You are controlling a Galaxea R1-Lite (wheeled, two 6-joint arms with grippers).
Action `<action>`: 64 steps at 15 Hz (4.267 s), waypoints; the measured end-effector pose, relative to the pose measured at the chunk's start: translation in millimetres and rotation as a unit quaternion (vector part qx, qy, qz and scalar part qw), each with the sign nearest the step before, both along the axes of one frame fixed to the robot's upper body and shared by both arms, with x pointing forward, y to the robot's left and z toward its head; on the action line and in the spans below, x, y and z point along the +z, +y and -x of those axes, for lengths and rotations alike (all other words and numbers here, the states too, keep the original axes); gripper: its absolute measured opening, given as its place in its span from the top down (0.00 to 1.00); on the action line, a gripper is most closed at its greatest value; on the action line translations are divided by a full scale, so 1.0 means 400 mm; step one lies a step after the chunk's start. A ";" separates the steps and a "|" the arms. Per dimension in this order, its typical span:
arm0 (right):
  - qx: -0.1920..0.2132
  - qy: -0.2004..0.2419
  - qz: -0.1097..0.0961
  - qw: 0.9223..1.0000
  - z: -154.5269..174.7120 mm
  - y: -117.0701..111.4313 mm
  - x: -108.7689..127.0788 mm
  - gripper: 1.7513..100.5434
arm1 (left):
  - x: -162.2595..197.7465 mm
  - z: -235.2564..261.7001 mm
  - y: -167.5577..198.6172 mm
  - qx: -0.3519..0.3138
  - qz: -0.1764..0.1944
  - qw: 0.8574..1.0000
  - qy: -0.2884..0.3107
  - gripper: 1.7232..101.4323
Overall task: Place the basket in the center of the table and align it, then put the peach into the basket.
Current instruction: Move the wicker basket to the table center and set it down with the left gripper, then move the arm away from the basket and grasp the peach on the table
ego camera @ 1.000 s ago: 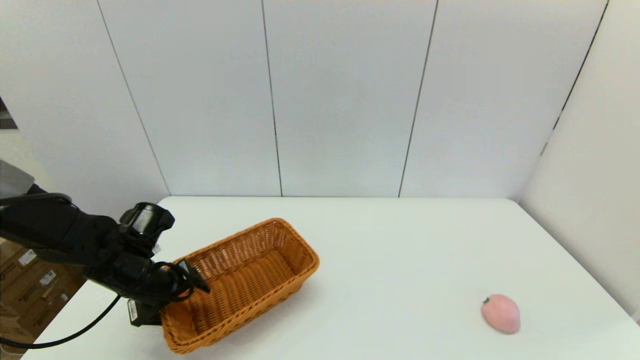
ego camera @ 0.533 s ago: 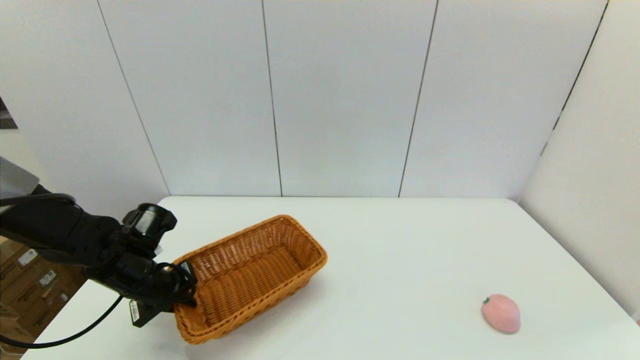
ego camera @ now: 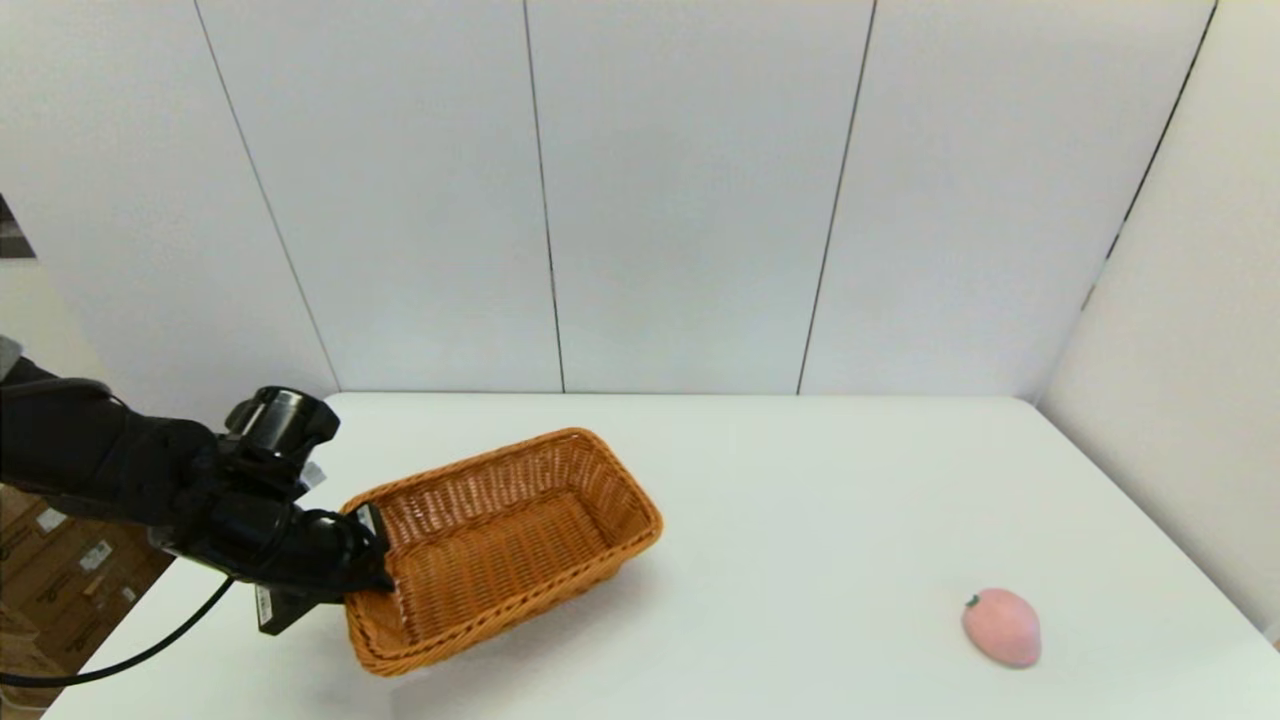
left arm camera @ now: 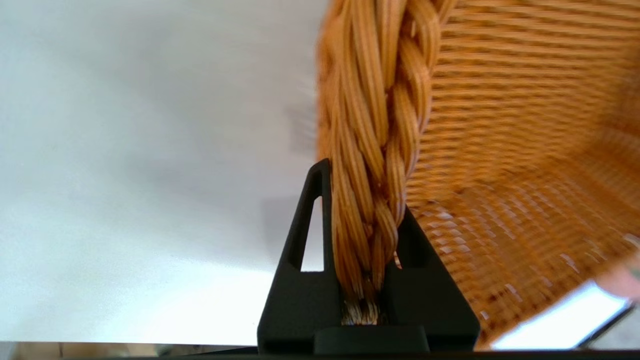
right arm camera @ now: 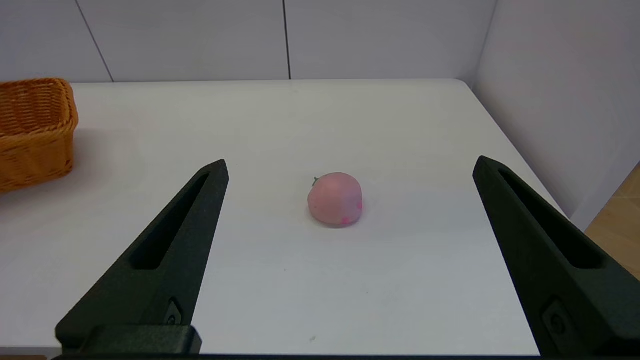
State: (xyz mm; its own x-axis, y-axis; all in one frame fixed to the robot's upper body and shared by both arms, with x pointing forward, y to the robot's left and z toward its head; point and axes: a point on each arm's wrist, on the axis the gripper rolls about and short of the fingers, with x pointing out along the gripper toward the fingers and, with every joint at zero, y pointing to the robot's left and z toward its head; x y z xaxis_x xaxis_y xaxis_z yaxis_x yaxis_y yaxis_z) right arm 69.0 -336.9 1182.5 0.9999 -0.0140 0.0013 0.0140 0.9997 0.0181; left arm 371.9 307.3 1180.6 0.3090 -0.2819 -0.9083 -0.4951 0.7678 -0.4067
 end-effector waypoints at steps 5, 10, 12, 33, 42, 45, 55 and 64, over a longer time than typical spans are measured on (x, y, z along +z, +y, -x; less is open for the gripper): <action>0.000 0.000 0.001 1.000 0.000 0.000 0.000 0.04 | 0.101 -0.010 -0.093 -0.083 0.026 0.993 -0.085 0.88; 0.001 0.000 0.001 1.000 0.000 0.000 0.000 0.04 | 0.099 -0.018 -0.213 -0.162 0.040 0.982 -0.089 0.88; 0.001 0.000 0.001 1.000 0.000 0.000 0.000 0.03 | 0.088 -0.033 -0.256 -0.190 0.059 0.977 -0.083 0.88; 0.000 0.000 0.001 1.000 0.000 0.000 0.000 0.04 | -0.020 -0.026 -0.337 -0.282 0.036 0.958 -0.035 0.88; 0.000 0.000 0.001 1.000 0.000 0.000 0.000 0.03 | -0.033 -0.034 -0.341 -0.289 0.033 0.956 -0.035 0.88; 0.000 0.000 0.001 1.000 0.000 0.000 0.000 0.04 | -0.037 -0.035 -0.341 -0.288 0.033 0.957 -0.032 0.88; 0.000 0.000 0.001 1.000 0.000 0.000 0.000 0.04 | -0.038 -0.038 -0.341 -0.283 0.030 0.958 -0.032 0.44; 0.000 0.000 0.001 1.000 0.000 0.000 0.000 0.03 | 0.173 0.010 -0.245 -0.243 0.039 0.959 -0.140 0.16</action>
State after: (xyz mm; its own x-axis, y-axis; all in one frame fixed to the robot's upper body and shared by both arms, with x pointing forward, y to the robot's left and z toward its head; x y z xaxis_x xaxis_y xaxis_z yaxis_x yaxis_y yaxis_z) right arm 69.0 -336.8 1182.5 0.9999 -0.0134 0.0013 0.0134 0.9998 0.0153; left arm 368.0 209.2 1249.7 0.3524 -0.5187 -0.7789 0.0502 0.8416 -0.5378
